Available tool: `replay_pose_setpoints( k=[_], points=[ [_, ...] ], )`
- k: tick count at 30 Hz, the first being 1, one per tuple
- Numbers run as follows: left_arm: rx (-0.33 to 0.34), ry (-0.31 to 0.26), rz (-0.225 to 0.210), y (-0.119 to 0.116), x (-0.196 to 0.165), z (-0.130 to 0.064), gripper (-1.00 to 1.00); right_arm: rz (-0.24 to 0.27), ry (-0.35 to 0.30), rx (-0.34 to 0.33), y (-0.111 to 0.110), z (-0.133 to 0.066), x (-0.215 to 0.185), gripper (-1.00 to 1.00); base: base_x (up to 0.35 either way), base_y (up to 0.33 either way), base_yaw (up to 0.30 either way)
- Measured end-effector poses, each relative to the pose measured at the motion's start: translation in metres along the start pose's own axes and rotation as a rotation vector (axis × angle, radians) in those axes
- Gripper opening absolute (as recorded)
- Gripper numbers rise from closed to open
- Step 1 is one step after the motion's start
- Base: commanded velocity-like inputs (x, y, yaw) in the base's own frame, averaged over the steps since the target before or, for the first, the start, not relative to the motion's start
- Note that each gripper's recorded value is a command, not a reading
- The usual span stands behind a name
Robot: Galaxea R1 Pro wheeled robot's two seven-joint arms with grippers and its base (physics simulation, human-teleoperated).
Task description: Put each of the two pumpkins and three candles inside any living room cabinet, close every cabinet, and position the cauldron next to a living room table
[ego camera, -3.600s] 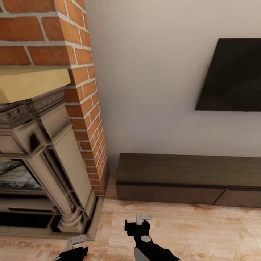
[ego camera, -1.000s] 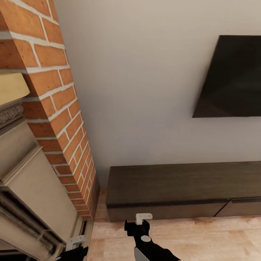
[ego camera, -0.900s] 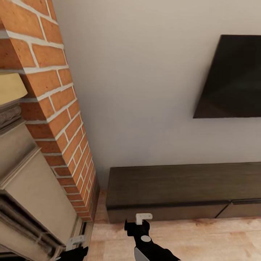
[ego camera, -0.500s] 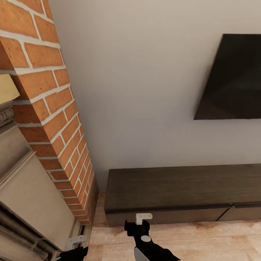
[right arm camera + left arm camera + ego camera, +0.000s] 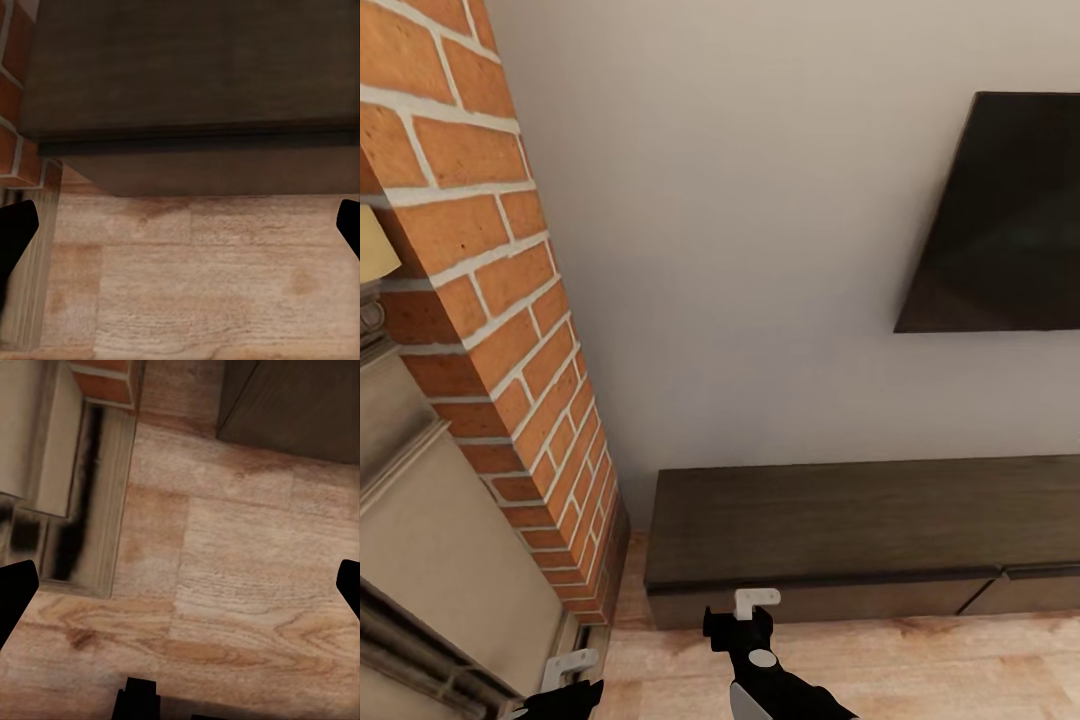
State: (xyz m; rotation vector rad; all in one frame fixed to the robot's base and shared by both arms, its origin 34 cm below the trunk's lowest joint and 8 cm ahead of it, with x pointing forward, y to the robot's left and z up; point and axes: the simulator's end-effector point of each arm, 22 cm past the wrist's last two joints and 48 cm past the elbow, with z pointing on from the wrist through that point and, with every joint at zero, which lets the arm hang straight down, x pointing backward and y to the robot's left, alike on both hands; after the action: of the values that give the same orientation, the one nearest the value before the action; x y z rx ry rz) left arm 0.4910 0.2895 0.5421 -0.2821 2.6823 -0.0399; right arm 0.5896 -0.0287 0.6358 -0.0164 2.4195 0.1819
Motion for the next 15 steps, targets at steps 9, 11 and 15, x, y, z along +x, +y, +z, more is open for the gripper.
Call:
replay_pose_setpoints(
  k=[9,11,15],
  points=[
    [0.000,0.000,0.000,0.0000,0.0000,-0.0001,1.00,0.000,0.000,0.000,0.0000,-0.0001,0.0000,1.00,0.021,0.000,-0.066],
    [0.000,0.000,0.000,0.0000,0.0000,-0.0002,1.00,0.000,0.000,0.000,0.0000,-0.0002,-0.0001,1.00,0.142,-0.017,-0.005],
    [0.000,0.000,0.000,0.0000,0.0000,-0.0001,1.00,0.000,0.000,0.000,0.0000,-0.0001,0.0000,1.00,0.077,-0.021,-0.001]
  ],
)
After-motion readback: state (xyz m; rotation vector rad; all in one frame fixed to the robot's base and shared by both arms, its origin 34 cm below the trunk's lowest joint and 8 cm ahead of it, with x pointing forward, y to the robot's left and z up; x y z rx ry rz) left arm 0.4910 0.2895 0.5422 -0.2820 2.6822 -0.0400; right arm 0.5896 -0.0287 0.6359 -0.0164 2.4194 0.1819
